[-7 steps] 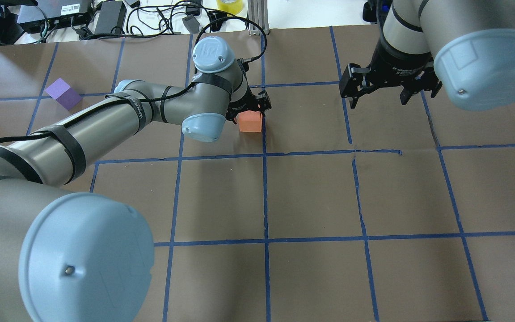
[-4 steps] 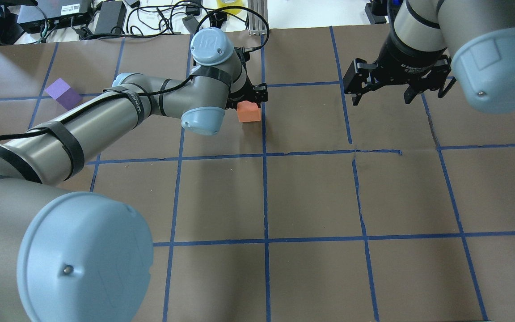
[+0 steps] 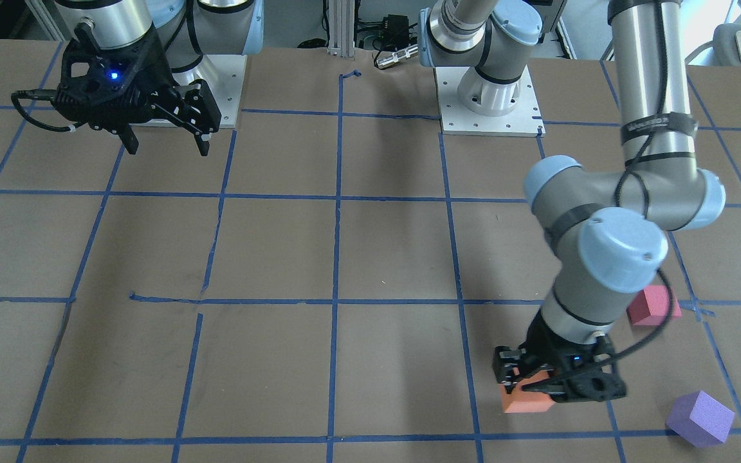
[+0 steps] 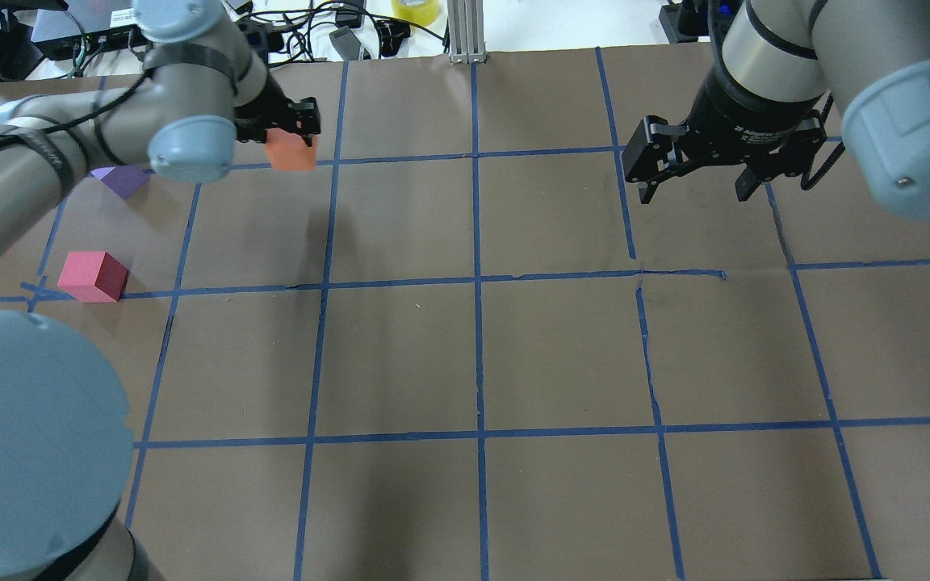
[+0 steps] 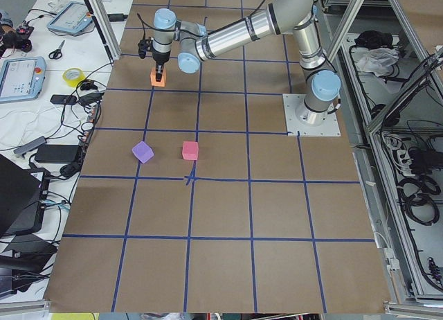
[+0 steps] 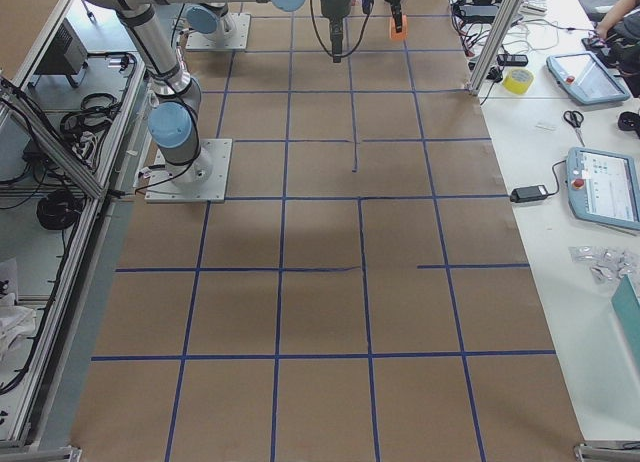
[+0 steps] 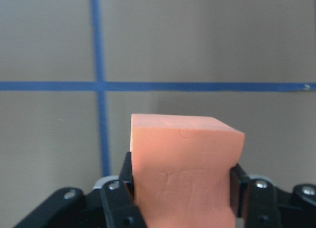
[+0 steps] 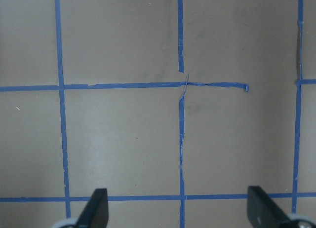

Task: Arrange blocks in a line
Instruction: 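Carry the orange cube with the left gripper between the pink and purple cubes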

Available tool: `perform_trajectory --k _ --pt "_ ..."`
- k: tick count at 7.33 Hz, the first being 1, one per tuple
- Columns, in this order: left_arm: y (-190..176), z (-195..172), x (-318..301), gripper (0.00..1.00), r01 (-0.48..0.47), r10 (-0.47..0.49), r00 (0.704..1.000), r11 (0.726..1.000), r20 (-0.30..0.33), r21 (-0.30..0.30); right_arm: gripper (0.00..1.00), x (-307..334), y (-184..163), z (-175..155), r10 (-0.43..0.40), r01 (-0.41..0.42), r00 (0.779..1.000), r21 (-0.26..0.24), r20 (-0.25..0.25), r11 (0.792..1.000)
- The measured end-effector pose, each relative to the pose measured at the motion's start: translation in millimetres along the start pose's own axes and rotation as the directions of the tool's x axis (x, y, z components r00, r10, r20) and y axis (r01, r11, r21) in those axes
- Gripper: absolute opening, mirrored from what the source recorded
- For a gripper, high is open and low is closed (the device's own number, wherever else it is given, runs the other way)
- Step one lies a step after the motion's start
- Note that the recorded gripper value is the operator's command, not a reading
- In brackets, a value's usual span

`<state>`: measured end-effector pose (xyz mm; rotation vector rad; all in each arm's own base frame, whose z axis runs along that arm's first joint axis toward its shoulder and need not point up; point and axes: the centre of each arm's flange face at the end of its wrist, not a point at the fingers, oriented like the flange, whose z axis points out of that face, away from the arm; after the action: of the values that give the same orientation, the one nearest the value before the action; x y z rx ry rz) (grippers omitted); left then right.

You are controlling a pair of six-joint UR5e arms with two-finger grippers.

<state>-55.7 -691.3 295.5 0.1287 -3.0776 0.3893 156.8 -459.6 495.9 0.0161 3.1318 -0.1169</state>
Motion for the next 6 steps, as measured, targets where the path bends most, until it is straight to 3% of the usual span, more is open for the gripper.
perform_trajectory --k 3,6 --pt "-9 -30 -190 0.08 0.176 -0.17 0.983 0.978 0.061 -0.108 1.0 -2 1 -1 -0.005 0.005 1.0 0.003 0.003 1.0" --pt "2 -22 -261 0.09 0.186 -0.175 0.981 0.969 0.083 -0.159 1.0 -2 1 -1 -0.012 0.012 1.0 0.003 0.0 1.0"
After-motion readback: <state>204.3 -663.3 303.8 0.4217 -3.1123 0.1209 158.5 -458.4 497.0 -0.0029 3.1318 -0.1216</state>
